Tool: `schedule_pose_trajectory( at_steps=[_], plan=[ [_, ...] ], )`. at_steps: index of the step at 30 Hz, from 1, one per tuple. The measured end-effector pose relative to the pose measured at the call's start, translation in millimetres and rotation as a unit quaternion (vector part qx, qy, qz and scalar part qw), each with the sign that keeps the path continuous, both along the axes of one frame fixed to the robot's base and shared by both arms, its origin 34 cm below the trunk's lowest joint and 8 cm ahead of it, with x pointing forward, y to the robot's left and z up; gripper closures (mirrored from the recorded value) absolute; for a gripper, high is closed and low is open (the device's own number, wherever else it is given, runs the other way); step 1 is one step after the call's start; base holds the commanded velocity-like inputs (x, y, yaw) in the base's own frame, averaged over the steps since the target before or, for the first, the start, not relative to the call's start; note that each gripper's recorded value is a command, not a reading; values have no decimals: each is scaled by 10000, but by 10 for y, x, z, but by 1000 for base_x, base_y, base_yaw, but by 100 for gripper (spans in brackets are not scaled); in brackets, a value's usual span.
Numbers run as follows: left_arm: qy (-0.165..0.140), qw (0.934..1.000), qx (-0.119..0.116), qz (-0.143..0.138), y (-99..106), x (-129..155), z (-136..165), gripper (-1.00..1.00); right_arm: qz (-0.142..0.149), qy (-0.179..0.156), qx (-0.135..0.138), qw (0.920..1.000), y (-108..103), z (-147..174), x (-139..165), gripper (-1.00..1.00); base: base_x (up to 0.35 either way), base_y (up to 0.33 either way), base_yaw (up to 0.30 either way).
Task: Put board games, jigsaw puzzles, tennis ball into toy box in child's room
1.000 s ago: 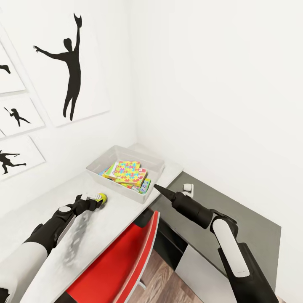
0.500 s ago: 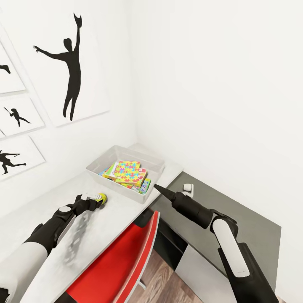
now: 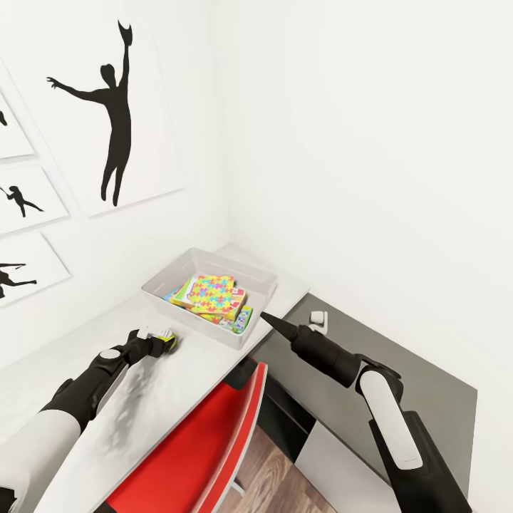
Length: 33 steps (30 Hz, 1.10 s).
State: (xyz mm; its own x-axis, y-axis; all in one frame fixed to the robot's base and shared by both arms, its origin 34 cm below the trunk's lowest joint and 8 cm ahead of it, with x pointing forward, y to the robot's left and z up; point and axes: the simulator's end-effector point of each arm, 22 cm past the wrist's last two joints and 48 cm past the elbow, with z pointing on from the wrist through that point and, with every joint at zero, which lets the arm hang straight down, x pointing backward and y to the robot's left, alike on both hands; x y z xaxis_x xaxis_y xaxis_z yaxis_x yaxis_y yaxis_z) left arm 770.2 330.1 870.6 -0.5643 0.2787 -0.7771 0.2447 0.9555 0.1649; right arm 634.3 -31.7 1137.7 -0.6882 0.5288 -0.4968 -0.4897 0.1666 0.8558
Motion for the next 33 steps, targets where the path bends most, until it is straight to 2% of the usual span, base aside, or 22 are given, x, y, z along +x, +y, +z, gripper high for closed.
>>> schedule_pose_trajectory(
  at_steps=[33],
  plan=[
    [67,10000,-2,8,4,-17,-90,-100,-17,79,-12,10000,-12,-80,27,-100,0,0,0]
  ],
)
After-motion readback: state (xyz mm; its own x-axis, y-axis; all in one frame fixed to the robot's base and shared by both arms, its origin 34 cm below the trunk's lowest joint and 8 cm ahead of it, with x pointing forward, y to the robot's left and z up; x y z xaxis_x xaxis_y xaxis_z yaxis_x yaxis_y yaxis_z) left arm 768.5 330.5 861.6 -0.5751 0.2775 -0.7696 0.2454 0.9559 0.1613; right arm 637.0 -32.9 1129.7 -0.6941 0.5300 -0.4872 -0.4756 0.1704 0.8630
